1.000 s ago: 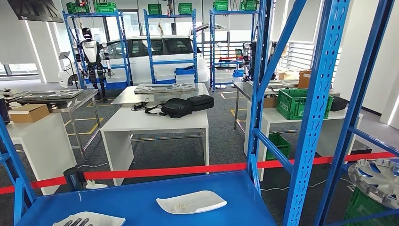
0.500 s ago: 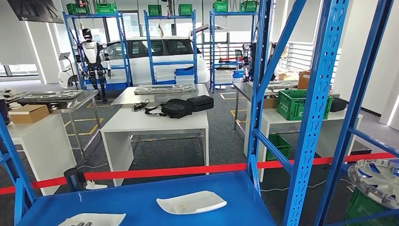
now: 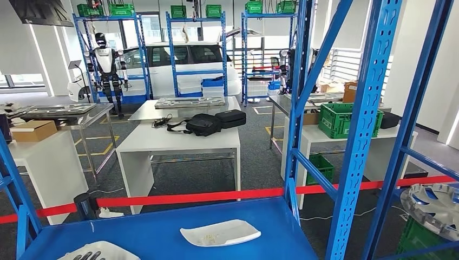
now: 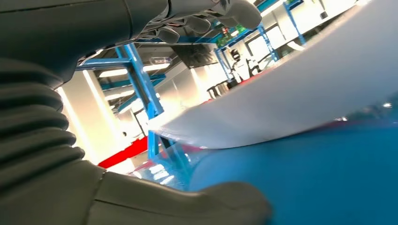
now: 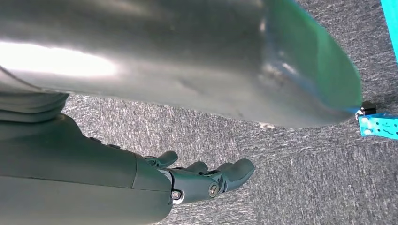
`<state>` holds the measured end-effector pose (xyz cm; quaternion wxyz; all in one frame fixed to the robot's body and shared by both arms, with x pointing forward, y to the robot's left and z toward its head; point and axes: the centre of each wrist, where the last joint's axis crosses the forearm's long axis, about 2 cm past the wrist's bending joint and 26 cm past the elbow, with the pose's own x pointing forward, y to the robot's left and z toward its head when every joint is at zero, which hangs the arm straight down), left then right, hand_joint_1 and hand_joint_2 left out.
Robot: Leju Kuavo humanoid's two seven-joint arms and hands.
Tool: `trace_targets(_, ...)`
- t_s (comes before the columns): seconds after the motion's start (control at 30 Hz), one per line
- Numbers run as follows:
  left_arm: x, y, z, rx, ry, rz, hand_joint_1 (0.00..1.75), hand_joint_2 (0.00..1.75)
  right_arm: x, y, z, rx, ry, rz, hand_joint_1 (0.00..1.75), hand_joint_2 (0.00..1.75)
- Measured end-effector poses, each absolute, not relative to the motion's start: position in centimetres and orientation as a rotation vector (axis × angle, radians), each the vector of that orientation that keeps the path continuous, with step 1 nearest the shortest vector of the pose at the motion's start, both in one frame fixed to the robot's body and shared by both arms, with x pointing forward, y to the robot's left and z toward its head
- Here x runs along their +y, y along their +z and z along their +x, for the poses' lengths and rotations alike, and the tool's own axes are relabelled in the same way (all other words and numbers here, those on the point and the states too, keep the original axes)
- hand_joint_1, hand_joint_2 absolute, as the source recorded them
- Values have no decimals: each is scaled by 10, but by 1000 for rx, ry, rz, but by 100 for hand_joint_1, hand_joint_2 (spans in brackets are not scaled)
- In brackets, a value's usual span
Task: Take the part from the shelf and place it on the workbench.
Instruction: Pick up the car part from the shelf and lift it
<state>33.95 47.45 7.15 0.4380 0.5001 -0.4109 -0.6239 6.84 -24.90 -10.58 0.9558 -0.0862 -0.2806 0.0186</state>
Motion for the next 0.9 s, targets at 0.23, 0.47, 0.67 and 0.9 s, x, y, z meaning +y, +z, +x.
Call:
trace_targets(0.23, 476, 67, 334, -1011, -1546, 1237, 0, 44, -249, -106, 69, -569, 35, -173, 0, 0)
trace_targets(0.47, 477, 65, 332, -1004, -1547, 1217, 0, 87, -249, -106, 69, -569, 29, -174, 0, 0)
trace_targets(0.67, 478, 65, 332, -997, -1543, 1183, 0, 0, -249, -106, 70, -571, 31, -173, 0, 0)
trace_targets(0.9, 478, 64, 331, -992, -1531, 1180, 0, 0, -249, -105, 70, -572, 36, -171, 0, 0)
